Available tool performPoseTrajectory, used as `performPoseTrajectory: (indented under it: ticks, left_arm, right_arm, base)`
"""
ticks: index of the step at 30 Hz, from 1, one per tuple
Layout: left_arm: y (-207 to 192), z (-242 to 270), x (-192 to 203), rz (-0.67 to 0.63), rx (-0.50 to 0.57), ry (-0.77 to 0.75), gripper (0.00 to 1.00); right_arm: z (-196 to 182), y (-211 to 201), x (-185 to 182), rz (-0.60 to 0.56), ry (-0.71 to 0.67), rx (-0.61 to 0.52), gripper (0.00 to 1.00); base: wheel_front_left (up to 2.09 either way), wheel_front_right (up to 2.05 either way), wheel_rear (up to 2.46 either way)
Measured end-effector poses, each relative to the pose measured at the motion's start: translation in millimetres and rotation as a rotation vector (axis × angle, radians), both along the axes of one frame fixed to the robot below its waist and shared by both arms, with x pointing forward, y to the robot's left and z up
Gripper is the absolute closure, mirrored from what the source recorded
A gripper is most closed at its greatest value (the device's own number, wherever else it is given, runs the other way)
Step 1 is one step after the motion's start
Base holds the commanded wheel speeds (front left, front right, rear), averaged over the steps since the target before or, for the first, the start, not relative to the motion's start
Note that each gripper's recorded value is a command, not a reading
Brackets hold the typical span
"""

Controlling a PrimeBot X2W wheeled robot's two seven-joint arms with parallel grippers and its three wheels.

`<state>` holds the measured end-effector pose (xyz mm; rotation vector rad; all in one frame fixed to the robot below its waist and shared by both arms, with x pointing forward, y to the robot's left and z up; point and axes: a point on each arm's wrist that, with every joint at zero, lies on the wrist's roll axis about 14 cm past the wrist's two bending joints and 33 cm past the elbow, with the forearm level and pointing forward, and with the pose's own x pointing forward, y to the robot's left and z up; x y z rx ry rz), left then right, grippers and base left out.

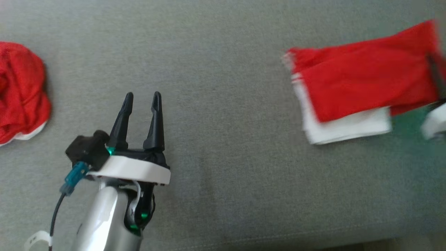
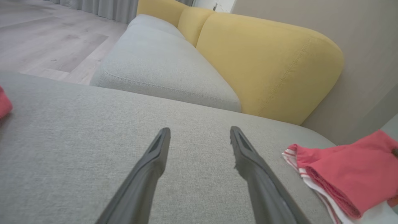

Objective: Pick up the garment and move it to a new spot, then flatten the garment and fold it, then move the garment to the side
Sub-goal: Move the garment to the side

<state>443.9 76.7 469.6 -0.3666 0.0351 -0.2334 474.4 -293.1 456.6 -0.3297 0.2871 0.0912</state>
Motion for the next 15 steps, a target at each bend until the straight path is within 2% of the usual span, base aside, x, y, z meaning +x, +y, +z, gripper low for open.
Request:
performPoseTrajectory:
  ticks: [7,15]
  left_arm:
    - [-14.8,-18.1,14.6,-0.045,-0.003,0.027,0.0]
    - [-16.7,-27.0,27.4,-0.051,-0.002,0.032,0.0]
  right_arm:
    - [14.5,-87.4,5.9,-0.2,0.02,-0.078,1.0]
    - [3.3,-108.3,11.9,-0.275,0.046,-0.089,1.0]
  base:
    - [0.0,0.0,0.0]
    - [0.0,0.0,0.0]
